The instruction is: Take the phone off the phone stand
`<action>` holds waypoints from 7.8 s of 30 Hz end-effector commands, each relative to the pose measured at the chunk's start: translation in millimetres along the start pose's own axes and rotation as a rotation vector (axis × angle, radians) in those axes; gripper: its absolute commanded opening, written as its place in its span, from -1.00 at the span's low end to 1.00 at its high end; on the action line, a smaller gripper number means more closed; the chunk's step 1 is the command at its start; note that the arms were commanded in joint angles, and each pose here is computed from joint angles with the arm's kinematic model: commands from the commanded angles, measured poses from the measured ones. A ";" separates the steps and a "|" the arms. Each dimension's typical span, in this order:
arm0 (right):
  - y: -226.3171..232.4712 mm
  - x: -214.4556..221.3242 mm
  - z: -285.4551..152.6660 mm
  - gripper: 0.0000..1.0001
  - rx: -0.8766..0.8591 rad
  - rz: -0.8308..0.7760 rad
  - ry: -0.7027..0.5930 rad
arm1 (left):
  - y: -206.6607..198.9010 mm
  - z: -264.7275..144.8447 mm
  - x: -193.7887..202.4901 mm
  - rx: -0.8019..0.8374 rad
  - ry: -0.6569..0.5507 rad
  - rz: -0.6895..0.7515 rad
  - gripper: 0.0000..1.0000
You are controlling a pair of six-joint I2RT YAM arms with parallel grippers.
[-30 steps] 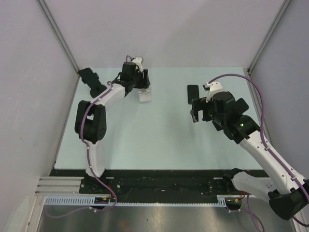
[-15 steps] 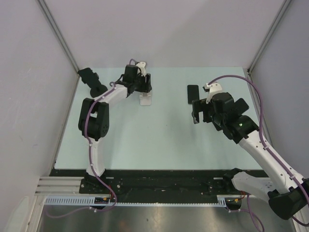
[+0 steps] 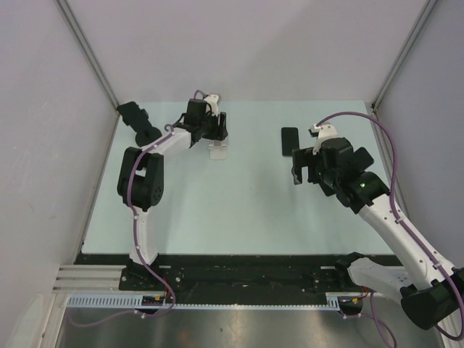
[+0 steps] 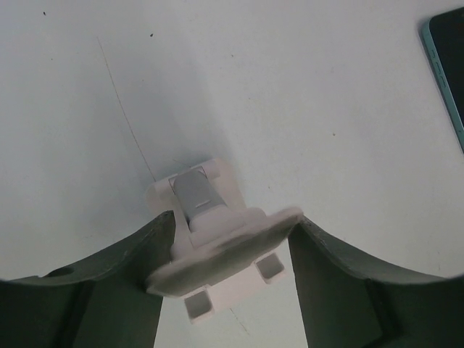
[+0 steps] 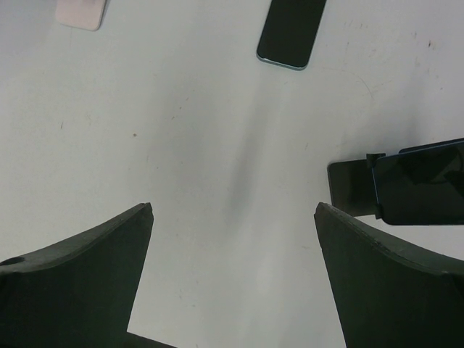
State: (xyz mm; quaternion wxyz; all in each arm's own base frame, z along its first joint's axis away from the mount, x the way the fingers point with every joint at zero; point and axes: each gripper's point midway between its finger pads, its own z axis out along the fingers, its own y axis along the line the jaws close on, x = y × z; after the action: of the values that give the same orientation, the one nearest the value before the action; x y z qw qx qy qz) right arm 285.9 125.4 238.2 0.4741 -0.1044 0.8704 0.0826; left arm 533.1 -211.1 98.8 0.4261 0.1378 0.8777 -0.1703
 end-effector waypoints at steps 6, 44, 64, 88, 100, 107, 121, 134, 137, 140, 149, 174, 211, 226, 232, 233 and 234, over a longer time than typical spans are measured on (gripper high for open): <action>-31.8 -5.5 -23.7 0.99 0.128 0.094 -0.055 | -4.0 -30.3 -31.9 -0.007 -0.079 0.056 1.00; -211.1 17.7 -3.8 0.99 1.016 0.793 -0.228 | -103.5 -277.7 59.6 0.039 -0.321 0.182 1.00; -225.5 16.2 35.1 1.00 1.108 0.761 -0.208 | -109.3 -285.2 64.5 0.027 -0.344 0.238 1.00; -221.2 52.2 67.4 0.84 1.254 0.703 -0.057 | -127.2 -297.8 68.7 0.082 -0.375 0.274 1.00; -213.2 36.4 58.0 -0.16 1.217 0.703 -0.097 | -129.1 -296.2 71.4 0.087 -0.368 0.282 1.00; -207.2 9.2 44.6 -0.59 1.143 0.658 -0.136 | -129.8 -294.1 73.3 0.086 -0.360 0.287 1.00; -149.4 -91.0 32.3 -0.78 0.670 0.361 -0.260 | -127.8 -289.7 72.7 0.062 -0.347 0.299 1.00; -112.1 -122.8 117.5 -0.75 0.352 -0.050 0.001 | -69.2 -276.9 58.3 -0.128 -0.328 0.196 1.00; -121.3 -99.9 157.4 -0.84 0.356 -0.100 0.124 | -51.2 -274.1 59.2 -0.204 -0.318 0.181 1.00; -132.5 -87.7 191.8 -0.87 0.351 -0.102 0.192 | -31.6 -269.5 64.3 -0.292 -0.297 0.168 1.00; -158.1 -60.8 260.5 -0.83 0.269 -0.063 0.280 | -4.4 -246.1 77.6 -0.398 -0.234 0.156 1.00; -170.0 8.9 327.0 0.27 0.172 0.144 0.384 | 3.9 -223.7 85.8 -0.412 -0.171 0.138 1.00; -193.6 8.0 302.1 0.06 0.001 0.587 0.243 | -7.7 -227.7 75.4 -0.354 -0.206 0.128 1.00; -187.6 37.1 310.8 -0.13 0.049 0.555 0.322 | -10.9 -231.0 71.4 -0.339 -0.223 0.123 1.00; -172.4 37.4 311.8 -0.17 0.026 0.527 0.338 | -12.2 -233.5 68.1 -0.332 -0.236 0.117 1.00; -171.6 37.7 312.2 -0.17 0.027 0.530 0.338 | -12.9 -233.2 68.6 -0.328 -0.234 0.118 1.00; -169.2 36.4 312.5 -0.17 0.023 0.526 0.337 | -13.7 -233.8 67.6 -0.325 -0.238 0.116 0.99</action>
State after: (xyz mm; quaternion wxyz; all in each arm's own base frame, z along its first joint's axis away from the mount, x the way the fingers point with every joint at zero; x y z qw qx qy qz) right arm 566.7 20.3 32.0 0.2937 0.1324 0.9305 0.1741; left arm 315.0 -113.3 150.7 0.5135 0.1127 0.8506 0.0090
